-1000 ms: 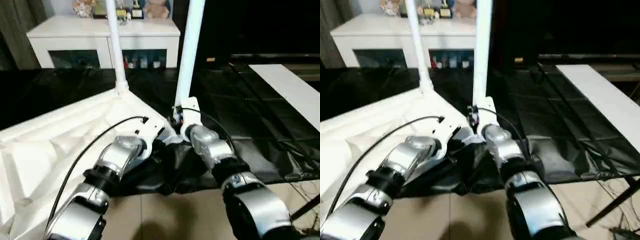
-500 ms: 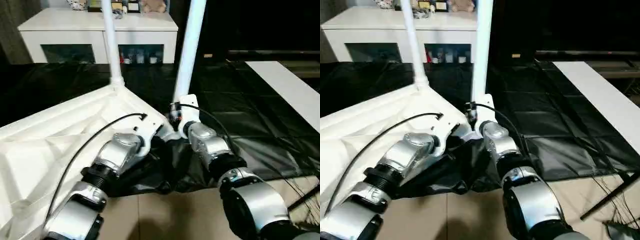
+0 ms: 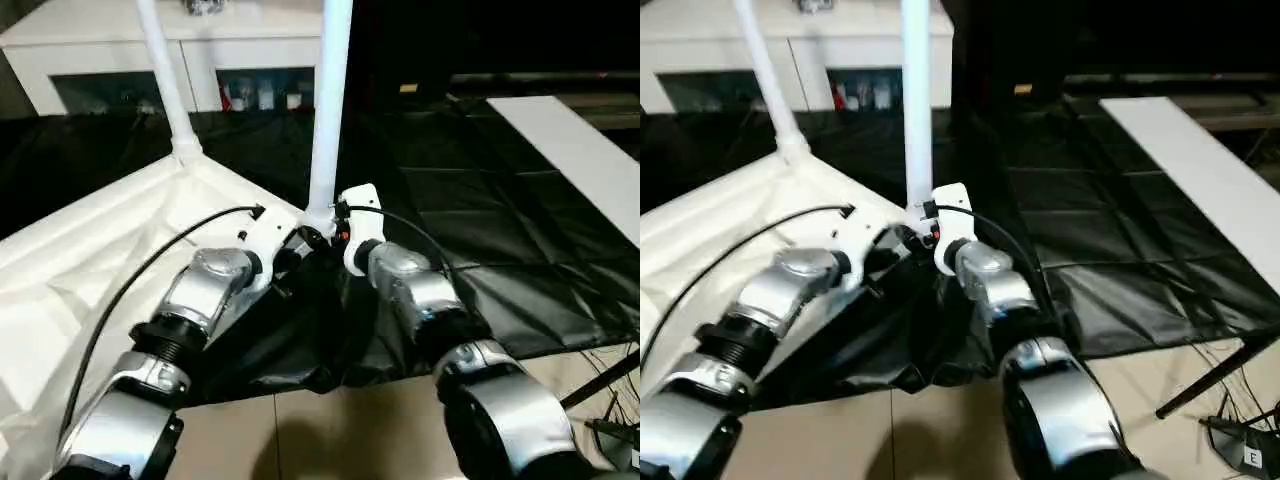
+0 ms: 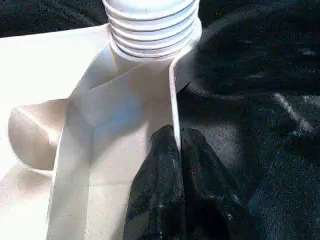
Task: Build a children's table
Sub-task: Rotate leg to tighten
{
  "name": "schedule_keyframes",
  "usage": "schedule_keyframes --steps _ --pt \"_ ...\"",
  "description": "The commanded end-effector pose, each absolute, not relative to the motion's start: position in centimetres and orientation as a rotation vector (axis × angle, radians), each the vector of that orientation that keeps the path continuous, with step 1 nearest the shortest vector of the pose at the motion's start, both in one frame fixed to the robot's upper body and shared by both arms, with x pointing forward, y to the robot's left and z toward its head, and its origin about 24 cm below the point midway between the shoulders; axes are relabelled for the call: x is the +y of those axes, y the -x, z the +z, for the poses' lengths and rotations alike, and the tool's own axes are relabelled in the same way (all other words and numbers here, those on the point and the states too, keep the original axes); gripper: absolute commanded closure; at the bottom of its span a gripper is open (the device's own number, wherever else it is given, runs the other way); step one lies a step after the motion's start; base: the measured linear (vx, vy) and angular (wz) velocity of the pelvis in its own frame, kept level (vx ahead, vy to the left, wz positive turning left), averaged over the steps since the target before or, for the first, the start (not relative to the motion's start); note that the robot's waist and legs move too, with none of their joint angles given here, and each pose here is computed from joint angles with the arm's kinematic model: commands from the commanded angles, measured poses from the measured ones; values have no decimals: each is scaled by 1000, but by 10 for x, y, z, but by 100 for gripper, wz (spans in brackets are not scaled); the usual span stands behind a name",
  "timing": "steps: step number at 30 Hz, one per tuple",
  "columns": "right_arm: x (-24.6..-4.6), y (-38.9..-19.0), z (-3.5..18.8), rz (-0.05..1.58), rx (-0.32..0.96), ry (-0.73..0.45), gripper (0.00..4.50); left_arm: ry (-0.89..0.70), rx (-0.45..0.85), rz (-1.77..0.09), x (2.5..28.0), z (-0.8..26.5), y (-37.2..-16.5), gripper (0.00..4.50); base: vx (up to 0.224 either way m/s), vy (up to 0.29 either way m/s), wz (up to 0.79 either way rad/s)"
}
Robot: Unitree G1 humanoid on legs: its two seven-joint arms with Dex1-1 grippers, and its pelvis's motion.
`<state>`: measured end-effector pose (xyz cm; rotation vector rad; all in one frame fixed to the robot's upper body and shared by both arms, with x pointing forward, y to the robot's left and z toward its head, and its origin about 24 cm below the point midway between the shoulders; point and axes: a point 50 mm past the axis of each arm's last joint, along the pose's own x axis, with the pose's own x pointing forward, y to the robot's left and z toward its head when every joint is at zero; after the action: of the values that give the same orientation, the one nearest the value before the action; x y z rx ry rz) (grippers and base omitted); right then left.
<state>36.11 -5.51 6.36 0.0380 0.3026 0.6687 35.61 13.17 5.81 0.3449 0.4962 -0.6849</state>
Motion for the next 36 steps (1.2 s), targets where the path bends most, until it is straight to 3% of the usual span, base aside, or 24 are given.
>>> schedule_keyframes --steps 1,2,7,11,20,28,36 --pt "-61 -358 67 717 300 -16 33 -403 539 -742 136 48 -349 450 0 0 0" --pt "-66 -355 66 739 306 3 14 -408 532 -774 136 48 -347 450 0 0 0" --pt "-96 -344 63 797 332 105 5 -423 528 -911 139 49 -337 450 0 0 0" --pt "-111 -335 64 878 333 92 5 -450 478 -1103 136 53 -323 450 0 0 0" --pt "-117 -318 73 1130 262 176 5 -550 435 -1216 139 61 -313 450 0 0 0" --pt "-121 -330 74 1125 281 294 5 -547 424 -1251 134 61 -310 450 0 0 0" --pt "-109 -338 73 1134 278 281 5 -545 415 -1264 131 62 -309 450 0 0 0"
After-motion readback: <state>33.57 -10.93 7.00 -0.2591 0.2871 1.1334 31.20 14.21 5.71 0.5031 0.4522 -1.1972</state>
